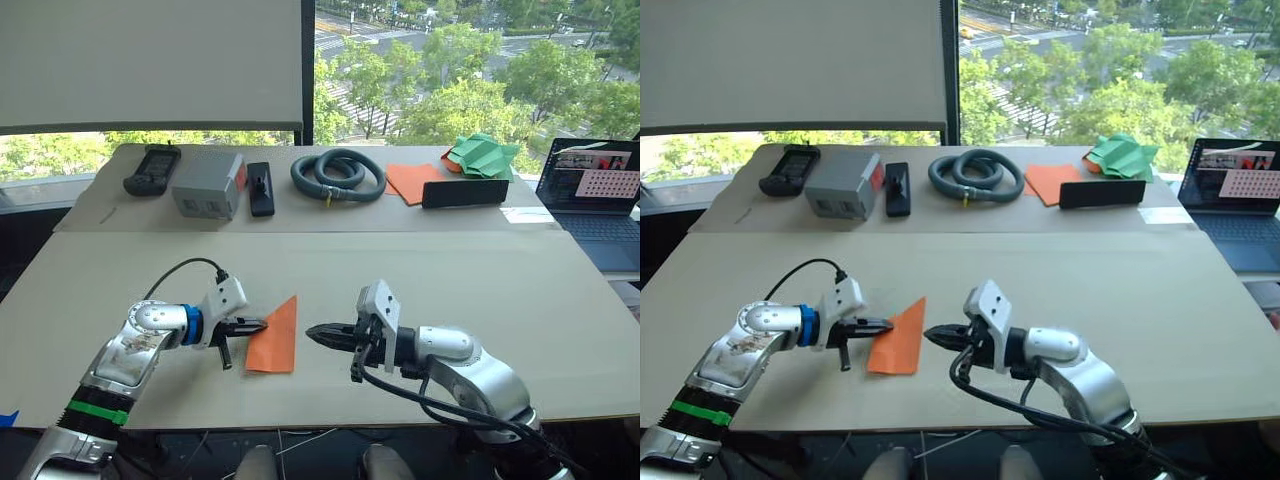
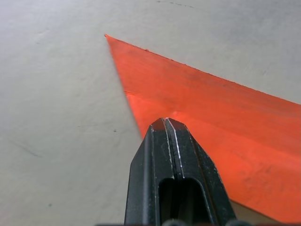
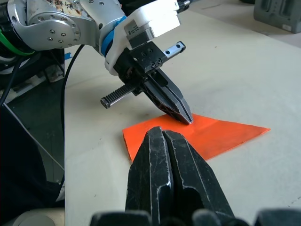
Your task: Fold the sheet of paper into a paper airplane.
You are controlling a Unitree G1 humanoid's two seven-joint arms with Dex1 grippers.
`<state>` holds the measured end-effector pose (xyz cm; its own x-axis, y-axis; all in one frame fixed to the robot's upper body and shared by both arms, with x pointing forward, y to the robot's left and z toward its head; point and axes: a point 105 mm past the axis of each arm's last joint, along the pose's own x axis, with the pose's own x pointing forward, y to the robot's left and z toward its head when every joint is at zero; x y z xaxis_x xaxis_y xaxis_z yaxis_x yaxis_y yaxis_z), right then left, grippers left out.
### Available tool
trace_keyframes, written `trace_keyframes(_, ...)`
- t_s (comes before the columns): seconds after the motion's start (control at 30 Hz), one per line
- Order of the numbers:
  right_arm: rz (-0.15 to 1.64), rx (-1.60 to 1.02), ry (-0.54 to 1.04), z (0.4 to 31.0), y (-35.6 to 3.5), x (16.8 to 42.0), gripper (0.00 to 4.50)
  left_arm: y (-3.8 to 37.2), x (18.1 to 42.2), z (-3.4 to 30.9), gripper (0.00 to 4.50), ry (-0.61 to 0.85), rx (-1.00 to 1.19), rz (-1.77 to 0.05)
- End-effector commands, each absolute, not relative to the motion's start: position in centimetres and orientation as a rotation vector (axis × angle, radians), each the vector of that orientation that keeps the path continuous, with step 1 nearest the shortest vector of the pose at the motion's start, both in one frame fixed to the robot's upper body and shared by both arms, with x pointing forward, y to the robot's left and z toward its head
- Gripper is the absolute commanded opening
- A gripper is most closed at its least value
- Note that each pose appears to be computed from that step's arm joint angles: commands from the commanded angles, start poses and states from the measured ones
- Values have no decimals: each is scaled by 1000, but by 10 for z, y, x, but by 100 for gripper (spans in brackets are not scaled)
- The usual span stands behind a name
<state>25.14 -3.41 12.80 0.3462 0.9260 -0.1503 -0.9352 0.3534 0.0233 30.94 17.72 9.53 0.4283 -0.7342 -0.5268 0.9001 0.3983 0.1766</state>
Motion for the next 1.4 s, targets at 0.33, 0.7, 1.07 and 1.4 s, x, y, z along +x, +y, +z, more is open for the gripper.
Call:
trace_keyframes(0.33,1045,-144,172,118,-45,268,0,175,322,136,329,102,930,-1424)
trace_keyframes(0.7,982,-155,187,113,-50,273,0,129,323,121,293,-173,1236,-1737)
trace_keyframes(1.07,923,-160,177,114,-53,283,0,143,338,116,3,-61,1346,-1682)
trace_keyframes(1.4,770,-199,104,136,-78,305,0,143,306,98,3,575,592,-1255)
